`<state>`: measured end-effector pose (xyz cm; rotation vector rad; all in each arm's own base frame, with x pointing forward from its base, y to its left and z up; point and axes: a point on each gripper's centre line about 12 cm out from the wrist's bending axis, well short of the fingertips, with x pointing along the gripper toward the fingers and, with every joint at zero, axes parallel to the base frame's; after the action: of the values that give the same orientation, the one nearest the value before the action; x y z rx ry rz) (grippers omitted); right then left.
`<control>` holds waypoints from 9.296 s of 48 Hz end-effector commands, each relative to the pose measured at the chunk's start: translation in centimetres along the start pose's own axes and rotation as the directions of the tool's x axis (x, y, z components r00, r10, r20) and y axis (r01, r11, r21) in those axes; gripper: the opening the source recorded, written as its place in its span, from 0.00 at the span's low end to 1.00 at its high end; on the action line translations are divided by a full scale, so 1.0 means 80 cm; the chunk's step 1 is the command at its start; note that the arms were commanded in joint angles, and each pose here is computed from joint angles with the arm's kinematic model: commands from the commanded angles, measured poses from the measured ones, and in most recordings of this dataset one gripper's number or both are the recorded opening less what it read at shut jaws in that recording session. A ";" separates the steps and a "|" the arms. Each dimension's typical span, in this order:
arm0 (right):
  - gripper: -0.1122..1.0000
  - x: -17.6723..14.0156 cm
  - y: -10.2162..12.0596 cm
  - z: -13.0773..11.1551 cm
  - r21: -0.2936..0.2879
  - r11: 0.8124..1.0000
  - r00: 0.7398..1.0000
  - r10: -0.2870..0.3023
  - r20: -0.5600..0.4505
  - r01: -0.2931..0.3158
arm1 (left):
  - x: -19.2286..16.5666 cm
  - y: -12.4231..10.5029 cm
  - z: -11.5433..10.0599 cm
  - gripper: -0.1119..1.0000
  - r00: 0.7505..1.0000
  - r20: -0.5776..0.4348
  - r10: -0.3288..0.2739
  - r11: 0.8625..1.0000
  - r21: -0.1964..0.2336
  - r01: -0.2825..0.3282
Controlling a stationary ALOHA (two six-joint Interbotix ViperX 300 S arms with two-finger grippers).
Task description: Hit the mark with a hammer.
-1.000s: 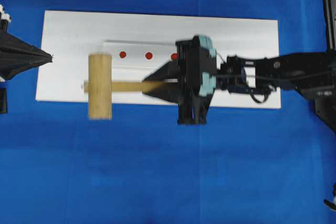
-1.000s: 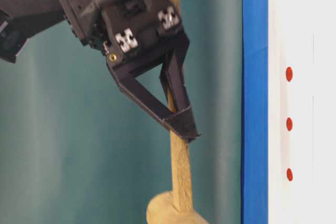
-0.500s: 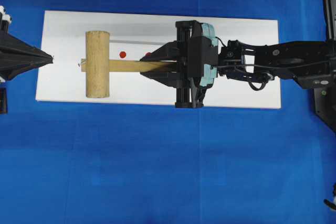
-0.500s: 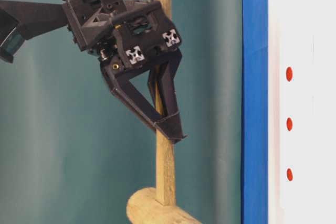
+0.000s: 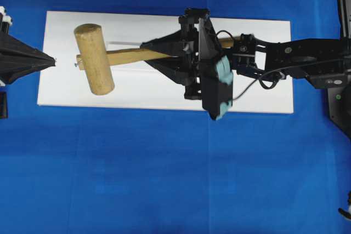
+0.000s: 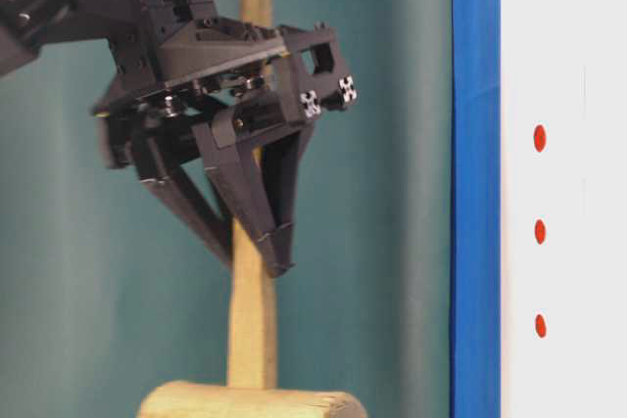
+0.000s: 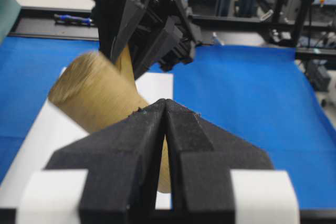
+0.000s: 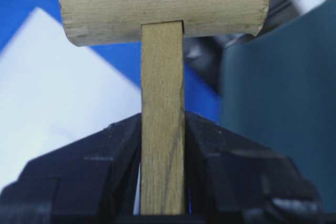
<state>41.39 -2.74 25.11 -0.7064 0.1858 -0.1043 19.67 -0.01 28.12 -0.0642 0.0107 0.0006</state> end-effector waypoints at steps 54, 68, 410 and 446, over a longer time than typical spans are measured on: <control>0.19 -0.017 -0.011 0.036 -0.203 0.967 0.981 -0.128 0.144 0.156 | 0.004 0.004 0.006 0.84 1.000 0.026 0.018 0.985 -0.171 -0.013; 0.19 -0.016 -0.012 0.037 -0.202 0.966 0.981 -0.130 0.146 0.159 | 0.013 0.005 0.006 0.95 0.999 0.046 0.018 0.985 -0.174 -0.009; 0.12 -0.087 -0.010 -0.080 0.690 0.709 0.928 0.146 -0.344 0.144 | -0.023 0.011 -0.020 0.88 0.985 -0.163 0.052 0.992 0.125 -0.032; 0.12 -0.082 0.060 -0.144 0.701 0.689 0.826 0.279 -0.490 0.183 | -0.023 0.016 -0.022 0.88 0.983 -0.168 0.075 0.991 0.122 -0.055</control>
<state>32.24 -5.32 15.32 0.1487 0.6753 -0.3060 17.58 1.10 26.04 0.0583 0.1890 0.0561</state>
